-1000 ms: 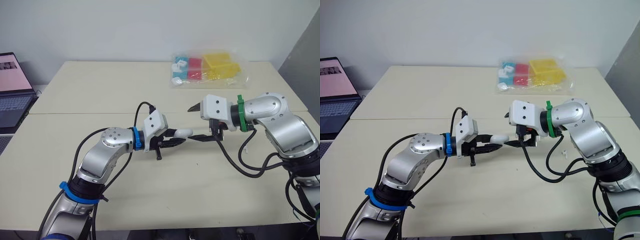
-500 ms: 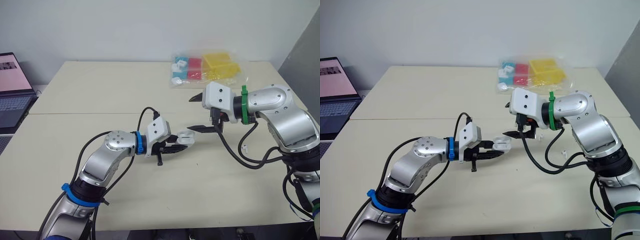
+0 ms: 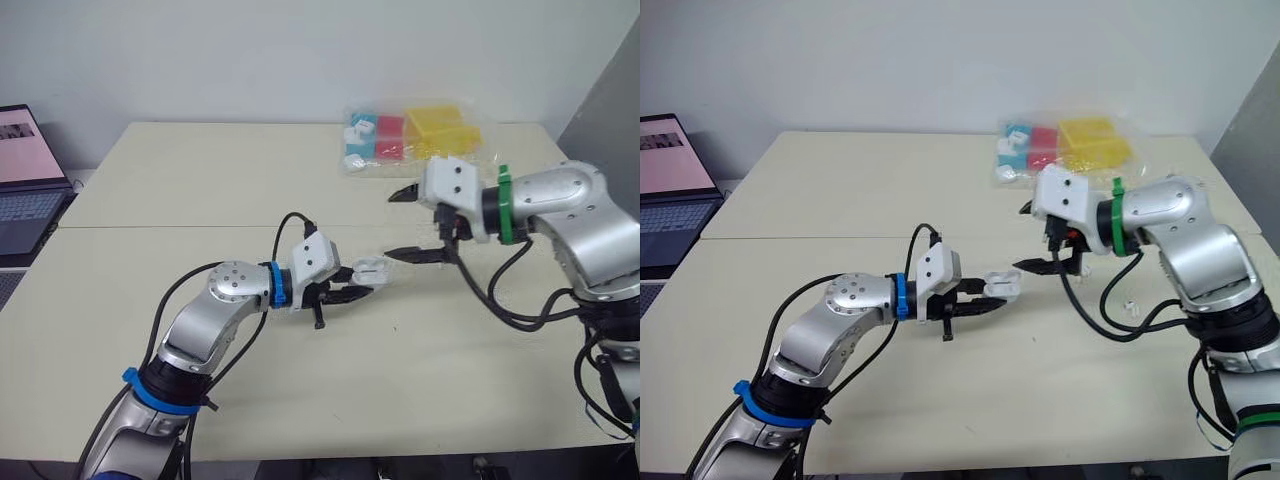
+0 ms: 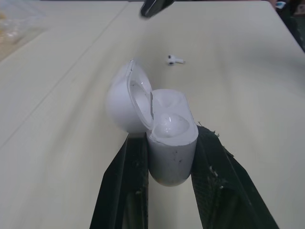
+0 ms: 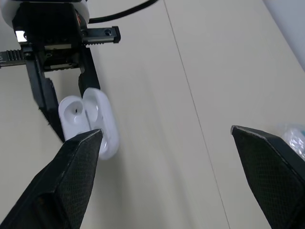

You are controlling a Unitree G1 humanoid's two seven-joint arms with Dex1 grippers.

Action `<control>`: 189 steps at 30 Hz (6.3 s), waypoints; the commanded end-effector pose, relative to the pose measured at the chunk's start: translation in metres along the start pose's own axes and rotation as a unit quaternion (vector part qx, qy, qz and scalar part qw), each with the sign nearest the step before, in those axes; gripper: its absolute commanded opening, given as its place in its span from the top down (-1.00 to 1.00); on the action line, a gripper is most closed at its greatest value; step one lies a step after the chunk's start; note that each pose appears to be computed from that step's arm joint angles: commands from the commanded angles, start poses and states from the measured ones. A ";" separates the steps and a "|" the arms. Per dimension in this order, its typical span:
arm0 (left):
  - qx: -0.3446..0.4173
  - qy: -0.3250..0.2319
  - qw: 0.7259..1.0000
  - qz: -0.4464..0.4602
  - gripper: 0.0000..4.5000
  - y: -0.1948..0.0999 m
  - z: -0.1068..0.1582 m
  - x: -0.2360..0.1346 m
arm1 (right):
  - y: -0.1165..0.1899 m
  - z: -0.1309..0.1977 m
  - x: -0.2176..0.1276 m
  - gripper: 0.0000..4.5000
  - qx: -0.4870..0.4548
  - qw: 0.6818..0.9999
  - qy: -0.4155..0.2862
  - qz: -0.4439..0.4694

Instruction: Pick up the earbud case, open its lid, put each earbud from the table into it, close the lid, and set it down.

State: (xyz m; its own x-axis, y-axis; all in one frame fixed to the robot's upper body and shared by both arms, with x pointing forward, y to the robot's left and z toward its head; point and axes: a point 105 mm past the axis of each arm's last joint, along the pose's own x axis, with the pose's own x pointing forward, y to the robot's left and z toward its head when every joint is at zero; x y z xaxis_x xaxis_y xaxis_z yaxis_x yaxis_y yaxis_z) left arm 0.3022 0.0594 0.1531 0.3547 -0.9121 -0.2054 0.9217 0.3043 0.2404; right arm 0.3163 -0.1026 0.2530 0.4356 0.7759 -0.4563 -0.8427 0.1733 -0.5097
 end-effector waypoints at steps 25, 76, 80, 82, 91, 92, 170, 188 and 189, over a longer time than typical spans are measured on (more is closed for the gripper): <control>0.033 -0.098 0.990 0.101 0.63 -0.001 0.016 0.001 | 0.028 -0.116 -0.087 -1.00 0.280 0.919 0.207 -0.185; 0.032 -0.080 0.995 0.047 0.63 -0.011 0.011 0.009 | 0.066 -0.180 -0.044 0.81 0.426 0.863 0.180 -0.204; 0.032 -0.078 0.995 0.047 0.63 -0.010 0.011 0.008 | 0.067 -0.158 -0.034 0.81 0.333 0.919 0.172 -0.122; 0.032 -0.077 0.995 0.046 0.63 -0.011 0.011 0.008 | 0.067 -0.155 -0.031 0.81 0.277 0.939 0.182 -0.089; 0.030 -0.072 0.996 0.046 0.63 -0.014 0.009 0.005 | 0.067 -0.160 -0.025 0.81 0.183 0.965 0.185 0.027; 0.030 -0.071 0.996 0.047 0.63 -0.015 0.009 0.004 | 0.067 -0.161 -0.026 0.81 0.180 0.965 0.187 0.036; 0.029 -0.050 0.996 0.063 0.63 -0.021 -0.004 0.014 | 0.079 -0.171 -0.036 0.13 0.266 0.895 0.346 0.092; 0.015 -0.056 0.996 0.067 0.63 -0.013 -0.003 0.008 | 0.057 -0.135 -0.037 0.82 0.197 0.944 0.248 0.097; 0.015 -0.059 0.996 0.069 0.63 -0.012 -0.002 0.007 | 0.055 -0.128 -0.038 0.82 0.191 0.949 0.229 0.098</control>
State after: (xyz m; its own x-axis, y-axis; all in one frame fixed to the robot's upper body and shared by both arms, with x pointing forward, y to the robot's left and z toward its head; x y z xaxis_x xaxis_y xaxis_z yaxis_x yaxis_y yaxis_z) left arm 0.2915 0.0458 0.1326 0.4445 -0.8894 -0.1068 0.8743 0.4048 0.2678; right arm 0.2934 -0.2054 0.1296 0.2484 0.4337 -0.8662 -0.9246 0.3726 -0.0786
